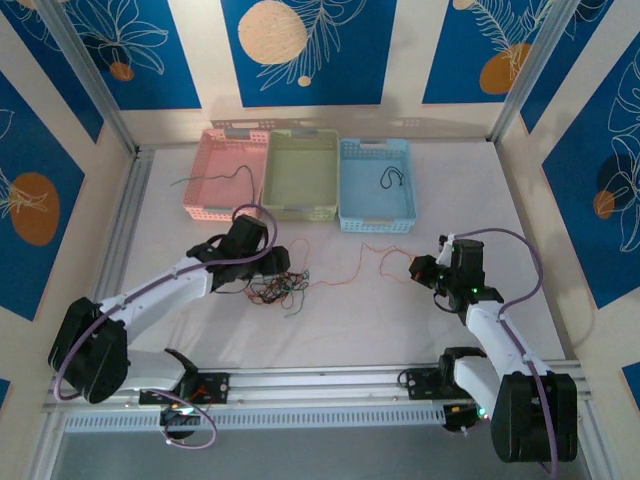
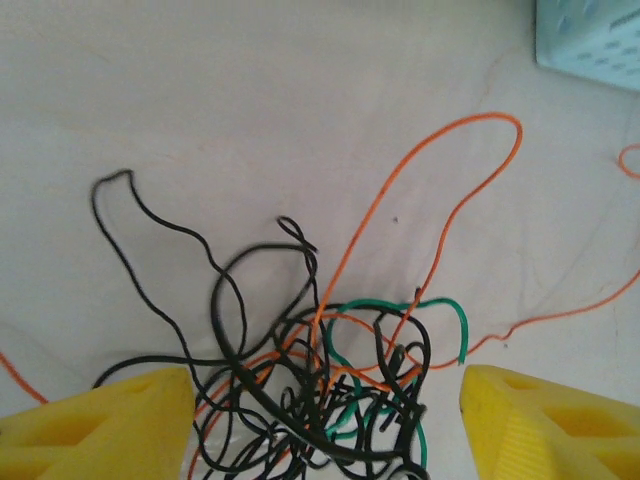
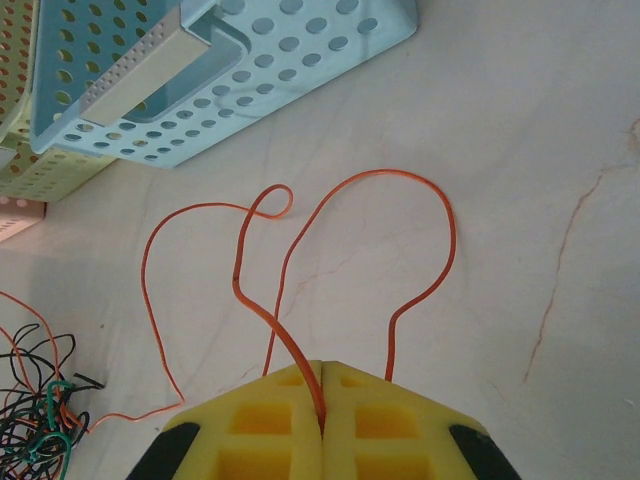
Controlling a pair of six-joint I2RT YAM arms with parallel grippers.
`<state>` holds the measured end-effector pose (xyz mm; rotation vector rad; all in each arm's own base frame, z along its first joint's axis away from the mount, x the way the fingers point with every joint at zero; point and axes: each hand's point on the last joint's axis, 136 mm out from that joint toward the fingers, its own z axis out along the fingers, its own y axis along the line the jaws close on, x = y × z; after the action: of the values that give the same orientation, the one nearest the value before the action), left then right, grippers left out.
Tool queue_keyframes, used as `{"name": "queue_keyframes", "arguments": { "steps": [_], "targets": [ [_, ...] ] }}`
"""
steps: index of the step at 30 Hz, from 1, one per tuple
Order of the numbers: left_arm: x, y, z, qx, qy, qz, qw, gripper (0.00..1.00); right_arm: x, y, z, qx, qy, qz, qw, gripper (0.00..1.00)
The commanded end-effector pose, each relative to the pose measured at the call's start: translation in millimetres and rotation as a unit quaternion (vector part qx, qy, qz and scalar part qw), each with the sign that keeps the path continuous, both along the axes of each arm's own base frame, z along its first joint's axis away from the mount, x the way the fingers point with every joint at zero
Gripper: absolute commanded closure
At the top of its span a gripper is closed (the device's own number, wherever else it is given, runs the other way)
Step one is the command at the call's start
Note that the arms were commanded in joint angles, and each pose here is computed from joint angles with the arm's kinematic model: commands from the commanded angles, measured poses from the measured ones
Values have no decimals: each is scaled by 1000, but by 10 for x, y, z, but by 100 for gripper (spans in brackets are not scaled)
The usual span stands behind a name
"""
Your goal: Untangle the cables
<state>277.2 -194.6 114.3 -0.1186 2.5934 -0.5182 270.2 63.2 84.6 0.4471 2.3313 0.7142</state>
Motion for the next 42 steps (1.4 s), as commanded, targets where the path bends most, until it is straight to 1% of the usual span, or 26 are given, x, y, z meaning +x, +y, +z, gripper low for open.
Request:
{"name": "queue_keyframes", "arguments": {
  "steps": [1,4,10,16,17,19,21,24,27,30,38,40,42],
  "targets": [
    [15,276,191,35,-36,43,998,26,-7,24,-20,-1,-1,8,1000,100],
    [-53,365,206,35,-45,53,997,24,-8,25,-21,-2,-1,8,1000,100],
    [-142,114,21,-27,-2,31,999,27,-2,18,-20,-4,-2,6,1000,100],
    [-57,33,-162,-13,13,21,1000,28,1,25,-28,-3,0,7,1000,100],
    [-38,24,-220,-10,17,21,1000,31,3,24,-29,-3,1,7,1000,100],
    [24,-9,-281,-3,15,15,1000,40,0,25,-37,-3,2,7,1000,100],
    [108,-22,-264,11,3,8,1000,59,5,22,-27,-4,0,7,1000,100],
    [183,62,-79,40,-24,8,999,83,2,19,-30,-4,0,6,1000,100],
    [216,264,179,76,-53,18,996,100,4,20,-28,-4,0,5,1000,100],
    [190,477,423,100,-71,28,992,100,4,20,-28,-4,0,5,1000,100],
    [-25,1065,1119,122,-116,65,983,100,-2,-3,-42,-8,3,-1,1000,100],
    [-89,1242,1307,132,-129,78,980,100,-5,-9,-49,-8,5,-3,1000,100],
    [-164,1466,1503,156,-141,95,973,100,-5,-15,-43,-9,4,-5,1000,100]
  ]
}}
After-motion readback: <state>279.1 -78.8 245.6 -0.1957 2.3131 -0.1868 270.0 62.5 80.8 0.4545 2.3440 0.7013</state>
